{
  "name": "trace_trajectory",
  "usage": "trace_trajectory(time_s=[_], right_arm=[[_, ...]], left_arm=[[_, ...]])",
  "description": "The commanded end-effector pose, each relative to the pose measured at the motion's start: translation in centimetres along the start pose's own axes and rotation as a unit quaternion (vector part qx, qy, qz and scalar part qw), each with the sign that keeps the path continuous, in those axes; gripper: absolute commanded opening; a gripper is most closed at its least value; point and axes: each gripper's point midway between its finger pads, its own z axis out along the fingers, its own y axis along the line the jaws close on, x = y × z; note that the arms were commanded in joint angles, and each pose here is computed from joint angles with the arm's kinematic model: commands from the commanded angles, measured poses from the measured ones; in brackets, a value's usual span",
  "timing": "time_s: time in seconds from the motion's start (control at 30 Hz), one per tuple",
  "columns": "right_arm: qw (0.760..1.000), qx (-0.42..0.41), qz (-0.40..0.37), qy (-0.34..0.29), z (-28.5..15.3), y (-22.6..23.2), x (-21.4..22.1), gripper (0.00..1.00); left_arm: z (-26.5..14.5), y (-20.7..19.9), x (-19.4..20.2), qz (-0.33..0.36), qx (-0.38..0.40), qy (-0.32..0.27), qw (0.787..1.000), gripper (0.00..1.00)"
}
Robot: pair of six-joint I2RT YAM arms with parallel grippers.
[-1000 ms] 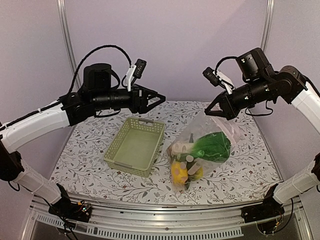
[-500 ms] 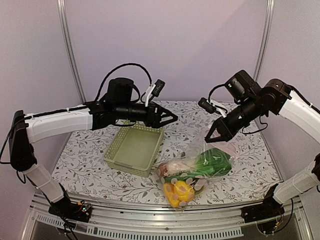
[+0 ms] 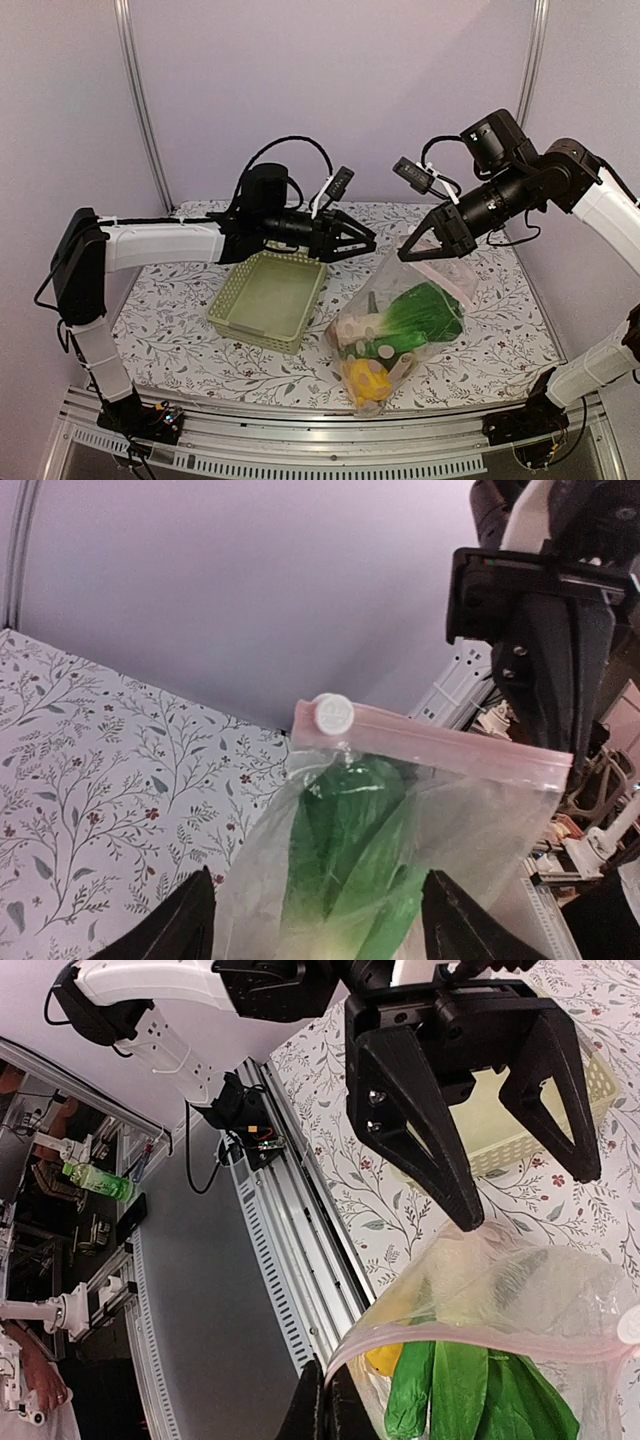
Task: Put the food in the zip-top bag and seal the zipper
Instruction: Pass from the right arm to the left
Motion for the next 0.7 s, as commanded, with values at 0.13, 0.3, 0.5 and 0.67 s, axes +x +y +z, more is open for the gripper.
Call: trace_trajectory(time_s=[0.13, 0.3, 0.5, 0.67], right_arm=[[0.999, -0.044, 0.013, 0.021, 0.8, 1.0, 0.7, 0.00], [0.997, -0.046, 0.049, 0.046, 1.1, 1.1, 1.7, 0.00], [0.995, -0.045, 0.069, 0.065, 1.3, 1.4, 2.1, 0.00], [0.994, -0.019, 0.066, 0.085, 1.5, 0.5, 2.4, 0.00]], left_arm=[[0.5, -2.3, 0.8, 0.024, 0.111, -0.016, 0.993, 0.70], [2.2, -0.7, 1.7, 0.035, 0.135, -0.017, 0.990, 0.72], [2.9, -1.6, 1.7, 0.032, 0.205, -0.035, 0.978, 0.71], [3.1, -2.7, 2.8, 0.033, 0.229, -0.015, 0.973, 0.57]])
